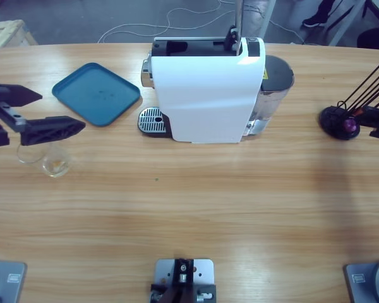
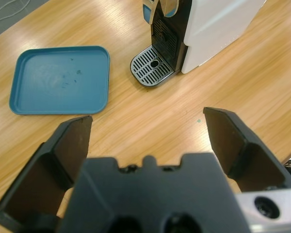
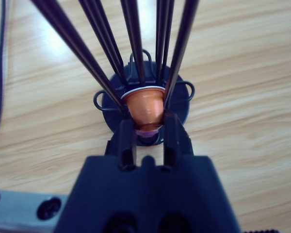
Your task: Pour coffee
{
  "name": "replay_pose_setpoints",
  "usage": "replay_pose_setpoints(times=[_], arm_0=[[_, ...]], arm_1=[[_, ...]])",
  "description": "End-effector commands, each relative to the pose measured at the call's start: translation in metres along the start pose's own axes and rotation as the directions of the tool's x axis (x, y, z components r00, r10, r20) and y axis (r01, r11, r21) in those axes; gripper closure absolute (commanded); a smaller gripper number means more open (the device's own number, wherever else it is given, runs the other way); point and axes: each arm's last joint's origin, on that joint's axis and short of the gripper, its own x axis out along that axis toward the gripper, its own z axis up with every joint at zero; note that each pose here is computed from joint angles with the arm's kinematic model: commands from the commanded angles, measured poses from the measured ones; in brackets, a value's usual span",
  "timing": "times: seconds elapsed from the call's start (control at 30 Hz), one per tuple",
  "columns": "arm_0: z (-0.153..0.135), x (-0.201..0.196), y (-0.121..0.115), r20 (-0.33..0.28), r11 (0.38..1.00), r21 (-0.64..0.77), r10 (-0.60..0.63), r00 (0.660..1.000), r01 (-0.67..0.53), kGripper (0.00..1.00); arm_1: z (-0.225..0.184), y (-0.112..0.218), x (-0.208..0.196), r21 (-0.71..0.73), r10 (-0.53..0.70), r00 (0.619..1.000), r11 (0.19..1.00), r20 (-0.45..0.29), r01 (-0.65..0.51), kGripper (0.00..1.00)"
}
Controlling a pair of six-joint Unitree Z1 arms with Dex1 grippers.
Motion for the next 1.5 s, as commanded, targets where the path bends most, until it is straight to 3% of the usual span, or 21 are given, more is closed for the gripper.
replay_pose_setpoints(times=[0.03, 0.67, 0.77, 0.83, 0.9, 1.0, 1.17, 1.23, 1.37, 1.5], arm_0=[[-0.013, 0.007, -0.002, -0.045, 1.000, 0.015, 0.008, 0.999, -0.007, 0.000], [-0.014, 0.010, -0.003, -0.049, 1.000, 0.002, 0.008, 0.999, -0.008, 0.000], [-0.014, 0.009, -0.002, -0.046, 1.000, -0.001, 0.011, 0.999, -0.011, 0.000], [-0.014, 0.008, -0.002, -0.043, 1.000, -0.002, 0.012, 0.999, -0.012, 0.000], [-0.014, 0.006, -0.001, -0.036, 1.000, -0.006, 0.011, 0.999, -0.011, 0.000], [-0.015, -0.002, 0.002, -0.010, 1.000, -0.014, 0.007, 1.000, -0.007, 0.000], [-0.018, -0.010, 0.005, 0.014, 1.000, -0.022, 0.003, 1.000, -0.003, 0.000], [-0.019, -0.011, 0.006, 0.016, 1.000, -0.023, 0.004, 1.000, -0.004, 0.000], [-0.021, -0.012, 0.007, 0.016, 1.000, -0.023, 0.006, 1.000, -0.005, 0.000], [-0.023, -0.016, 0.010, 0.032, 0.999, -0.031, 0.017, 0.999, -0.016, 0.000]], arm_1=[[0.039, 0.000, -0.033, 0.011, 0.007, 0.997, 1.000, 0.073, -0.008, 1.000], [0.102, 0.003, -0.119, -0.005, 0.021, 0.974, 1.000, 0.224, -0.020, 1.000], [0.106, 0.016, -0.150, -0.115, 0.134, 0.953, 0.988, 0.271, -0.107, 1.000], [0.101, 0.036, -0.172, -0.335, 0.353, 0.907, 0.904, 0.230, -0.267, 1.000], [0.093, 0.057, -0.185, -0.513, 0.521, 0.840, 0.768, 0.154, -0.383, 1.000], [0.077, 0.091, -0.204, -0.642, 0.685, 0.729, 0.559, 0.000, -0.525, 1.000], [0.072, 0.147, -0.208, -0.732, 0.719, 0.671, 0.356, -0.182, -0.581, 1.000], [0.078, 0.176, -0.205, -0.764, 0.721, 0.656, 0.289, -0.222, -0.577, 1.000], [0.088, 0.228, -0.190, -0.747, 0.747, 0.586, 0.187, -0.313, -0.638, 1.000], [0.095, 0.270, -0.169, -0.760, 0.738, 0.571, 0.124, -0.360, -0.639, 1.000]])
